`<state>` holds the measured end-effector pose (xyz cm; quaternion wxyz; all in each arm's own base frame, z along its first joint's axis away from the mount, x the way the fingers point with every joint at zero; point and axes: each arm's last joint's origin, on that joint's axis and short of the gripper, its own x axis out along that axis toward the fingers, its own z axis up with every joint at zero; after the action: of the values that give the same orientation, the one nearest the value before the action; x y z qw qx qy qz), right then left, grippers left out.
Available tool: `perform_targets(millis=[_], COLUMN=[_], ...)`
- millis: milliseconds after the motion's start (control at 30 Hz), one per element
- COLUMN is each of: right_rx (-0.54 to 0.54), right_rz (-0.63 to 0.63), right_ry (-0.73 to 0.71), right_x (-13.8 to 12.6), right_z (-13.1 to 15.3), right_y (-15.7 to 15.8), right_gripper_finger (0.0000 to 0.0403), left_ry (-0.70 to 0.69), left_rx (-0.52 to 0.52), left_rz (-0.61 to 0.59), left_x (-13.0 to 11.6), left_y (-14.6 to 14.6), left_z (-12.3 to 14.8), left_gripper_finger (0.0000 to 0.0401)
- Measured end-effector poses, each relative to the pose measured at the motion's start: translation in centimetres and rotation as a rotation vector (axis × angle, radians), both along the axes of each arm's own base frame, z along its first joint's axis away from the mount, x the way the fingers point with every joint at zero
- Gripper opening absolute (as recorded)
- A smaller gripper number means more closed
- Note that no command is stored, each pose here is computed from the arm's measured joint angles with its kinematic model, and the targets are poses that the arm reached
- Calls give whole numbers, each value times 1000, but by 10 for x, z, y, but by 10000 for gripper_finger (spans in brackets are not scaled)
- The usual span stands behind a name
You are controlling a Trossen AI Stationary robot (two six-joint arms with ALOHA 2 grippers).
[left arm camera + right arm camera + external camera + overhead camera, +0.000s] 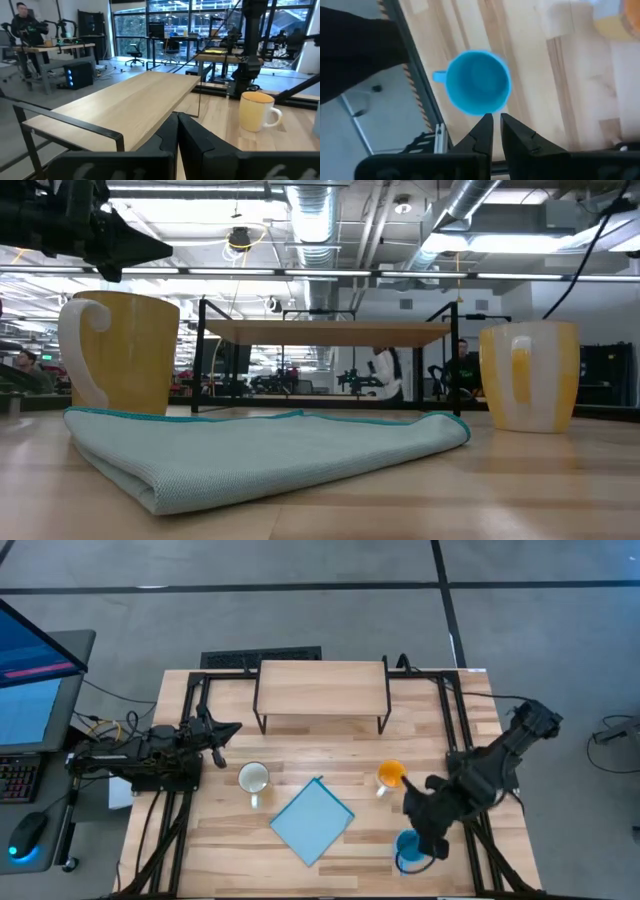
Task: Stack small to large cups/mugs on shelf
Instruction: Put the blue mug on the shelf
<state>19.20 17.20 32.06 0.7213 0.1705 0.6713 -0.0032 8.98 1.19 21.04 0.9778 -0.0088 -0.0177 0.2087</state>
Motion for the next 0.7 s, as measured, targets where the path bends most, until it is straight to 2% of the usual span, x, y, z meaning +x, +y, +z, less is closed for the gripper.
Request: perform_targets(millis=[367, 700], right_rx=[-113, -178], right_rz=[62, 36], right_ry=[92, 20], right_x=[-1, 3], right_z=[-36, -40], right_y=[42, 44], right_gripper_finger=[67, 148], left_ry=[-6, -6], left_rx=[-14, -14], left_rz=[7, 8], left_x=[0, 0], left_y=[0, 0], left_z=[0, 0], left_gripper_finger=[0, 0])
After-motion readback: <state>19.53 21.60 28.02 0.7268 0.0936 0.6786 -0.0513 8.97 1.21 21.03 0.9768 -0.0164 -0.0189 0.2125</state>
